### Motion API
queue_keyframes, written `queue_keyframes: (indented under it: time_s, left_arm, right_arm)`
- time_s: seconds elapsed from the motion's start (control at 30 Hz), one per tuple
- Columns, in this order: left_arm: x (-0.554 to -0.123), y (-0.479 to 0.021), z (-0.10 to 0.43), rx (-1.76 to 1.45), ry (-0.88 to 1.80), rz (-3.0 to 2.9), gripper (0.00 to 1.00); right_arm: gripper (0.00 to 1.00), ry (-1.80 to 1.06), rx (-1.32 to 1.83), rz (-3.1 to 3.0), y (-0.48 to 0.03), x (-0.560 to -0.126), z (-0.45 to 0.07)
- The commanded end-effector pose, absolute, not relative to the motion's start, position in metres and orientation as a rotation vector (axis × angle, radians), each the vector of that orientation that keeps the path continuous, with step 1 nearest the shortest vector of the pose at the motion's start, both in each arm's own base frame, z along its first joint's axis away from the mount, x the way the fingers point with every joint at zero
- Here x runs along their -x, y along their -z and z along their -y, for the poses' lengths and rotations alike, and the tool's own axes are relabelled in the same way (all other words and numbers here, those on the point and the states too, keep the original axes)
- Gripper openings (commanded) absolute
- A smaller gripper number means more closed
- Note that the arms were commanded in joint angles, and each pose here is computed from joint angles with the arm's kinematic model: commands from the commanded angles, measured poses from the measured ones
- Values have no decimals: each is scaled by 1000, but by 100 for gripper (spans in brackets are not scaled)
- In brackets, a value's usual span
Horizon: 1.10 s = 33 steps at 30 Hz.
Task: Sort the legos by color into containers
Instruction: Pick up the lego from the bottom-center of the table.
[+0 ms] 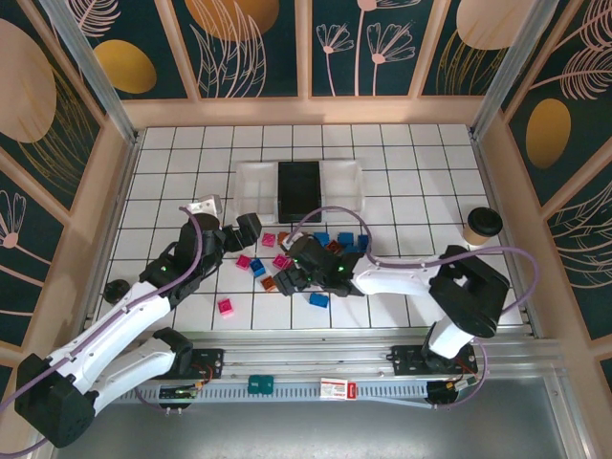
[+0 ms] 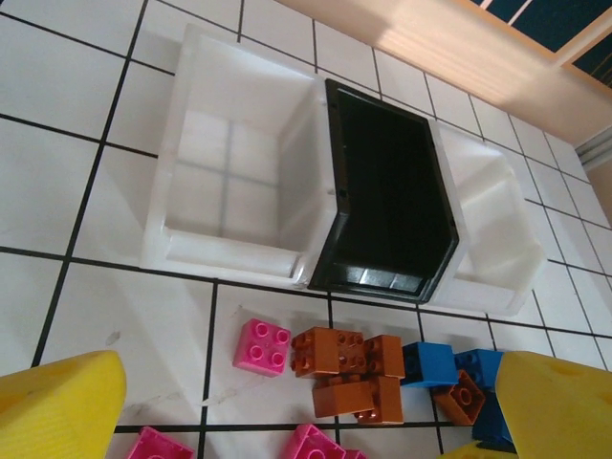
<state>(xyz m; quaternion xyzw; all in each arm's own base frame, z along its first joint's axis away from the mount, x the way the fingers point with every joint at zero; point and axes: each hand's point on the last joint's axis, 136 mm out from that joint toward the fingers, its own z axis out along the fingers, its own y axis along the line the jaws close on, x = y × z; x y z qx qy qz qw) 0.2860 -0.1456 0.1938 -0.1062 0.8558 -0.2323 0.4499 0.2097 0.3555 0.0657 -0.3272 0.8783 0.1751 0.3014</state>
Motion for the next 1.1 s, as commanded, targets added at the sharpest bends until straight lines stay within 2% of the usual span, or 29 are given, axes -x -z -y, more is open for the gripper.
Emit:
queue_keyframes:
  time_s: [0.0, 0.53, 0.87, 1.07]
  left_arm:
    - [-282, -180, 140, 284, 538, -2151, 99]
    - [-284, -178, 142, 275, 537, -2160, 99]
    - [-284, -174, 142, 270, 528, -2174, 99]
    - [-285, -173, 143, 267, 523, -2176, 99]
  right_arm:
    - [92, -340, 966, -2319, -60, -206, -355]
    - [89, -204, 1039, -2351, -34, -203, -351]
    - [74, -227, 1047, -2345, -30, -202, -356]
    - [56, -305, 1006, -2287, -54, -202, -358]
